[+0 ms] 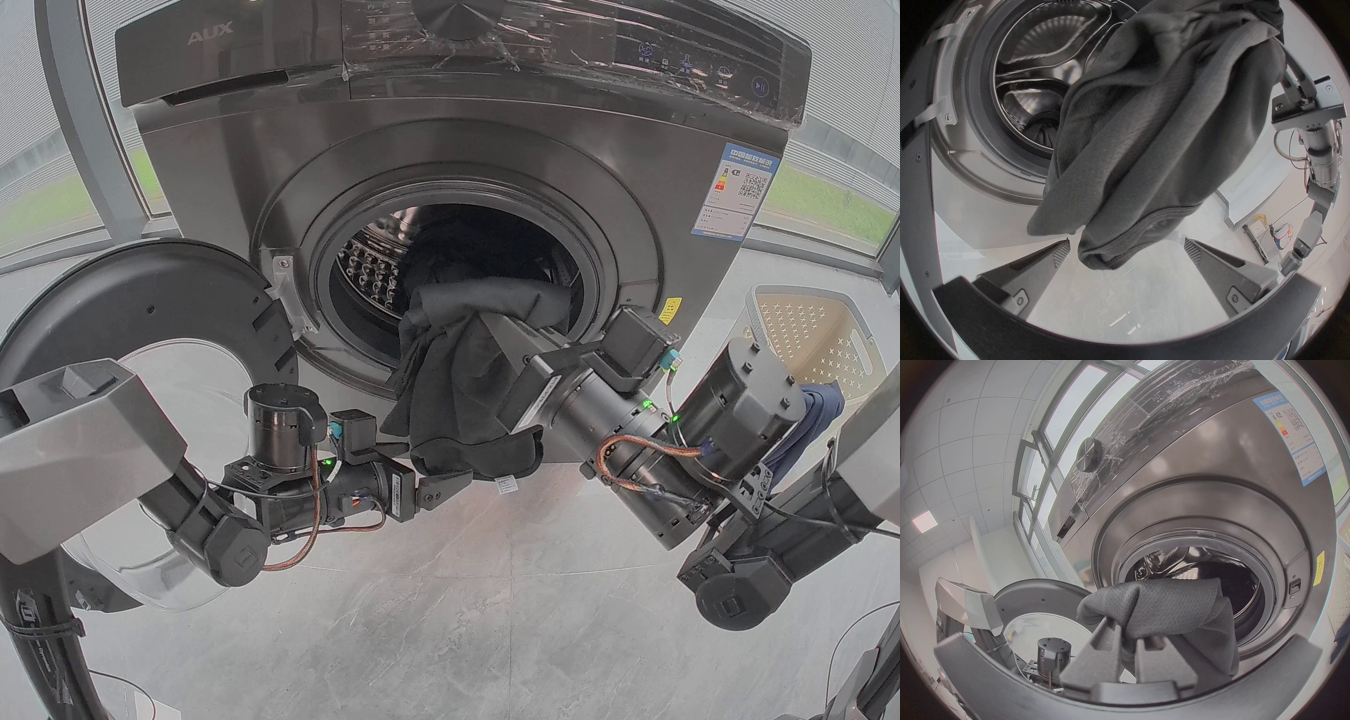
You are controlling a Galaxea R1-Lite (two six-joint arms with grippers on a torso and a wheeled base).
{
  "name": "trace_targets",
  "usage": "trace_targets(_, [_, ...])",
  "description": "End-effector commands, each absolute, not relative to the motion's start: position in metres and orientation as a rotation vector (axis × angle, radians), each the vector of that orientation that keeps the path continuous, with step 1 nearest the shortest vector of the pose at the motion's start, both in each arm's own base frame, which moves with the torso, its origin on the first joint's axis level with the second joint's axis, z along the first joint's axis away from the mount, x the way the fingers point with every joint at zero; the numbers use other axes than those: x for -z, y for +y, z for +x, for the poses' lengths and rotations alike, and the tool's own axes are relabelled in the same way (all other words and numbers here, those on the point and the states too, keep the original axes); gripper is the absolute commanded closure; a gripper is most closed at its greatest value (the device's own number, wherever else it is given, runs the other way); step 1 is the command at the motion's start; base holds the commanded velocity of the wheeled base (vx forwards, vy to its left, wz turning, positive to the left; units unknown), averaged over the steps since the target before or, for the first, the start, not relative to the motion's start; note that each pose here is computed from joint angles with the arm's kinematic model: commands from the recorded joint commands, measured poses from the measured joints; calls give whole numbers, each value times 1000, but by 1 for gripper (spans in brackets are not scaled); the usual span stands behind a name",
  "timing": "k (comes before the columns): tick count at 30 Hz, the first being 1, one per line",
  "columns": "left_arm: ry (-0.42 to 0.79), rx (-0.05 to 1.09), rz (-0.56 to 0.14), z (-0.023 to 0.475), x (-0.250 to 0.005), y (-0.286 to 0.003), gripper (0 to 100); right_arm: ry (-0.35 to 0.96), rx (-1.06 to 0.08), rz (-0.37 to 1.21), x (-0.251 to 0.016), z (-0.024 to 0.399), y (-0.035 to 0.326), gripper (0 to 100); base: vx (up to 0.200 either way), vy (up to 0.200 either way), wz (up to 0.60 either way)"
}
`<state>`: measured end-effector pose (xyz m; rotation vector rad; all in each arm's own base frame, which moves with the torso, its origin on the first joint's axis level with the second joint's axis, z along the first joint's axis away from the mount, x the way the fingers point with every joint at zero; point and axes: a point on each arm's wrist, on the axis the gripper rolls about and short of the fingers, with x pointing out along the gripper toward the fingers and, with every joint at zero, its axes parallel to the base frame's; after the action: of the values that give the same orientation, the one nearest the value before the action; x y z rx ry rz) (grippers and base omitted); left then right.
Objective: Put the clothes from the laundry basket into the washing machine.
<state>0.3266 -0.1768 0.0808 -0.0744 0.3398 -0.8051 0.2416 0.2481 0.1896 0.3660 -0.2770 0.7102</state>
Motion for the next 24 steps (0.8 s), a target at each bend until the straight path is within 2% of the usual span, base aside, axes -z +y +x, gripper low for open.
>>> trace_targets(1, [346, 798, -75, 334, -74, -178, 0, -277, -711, 366, -189, 241, 248, 100, 0, 0, 0])
trace_targets(18, [294, 812, -102, 343, -71, -189, 0, -276, -717, 367, -189, 240, 249, 100, 0, 0, 0])
trace_targets(19, [288, 816, -102, 342, -71, -190, 100, -277, -717, 367, -189, 240, 250, 100, 0, 0, 0])
trace_targets(24, [265, 801, -104, 344, -71, -192, 100, -277, -717, 367, -189, 240, 250, 100, 0, 0, 0])
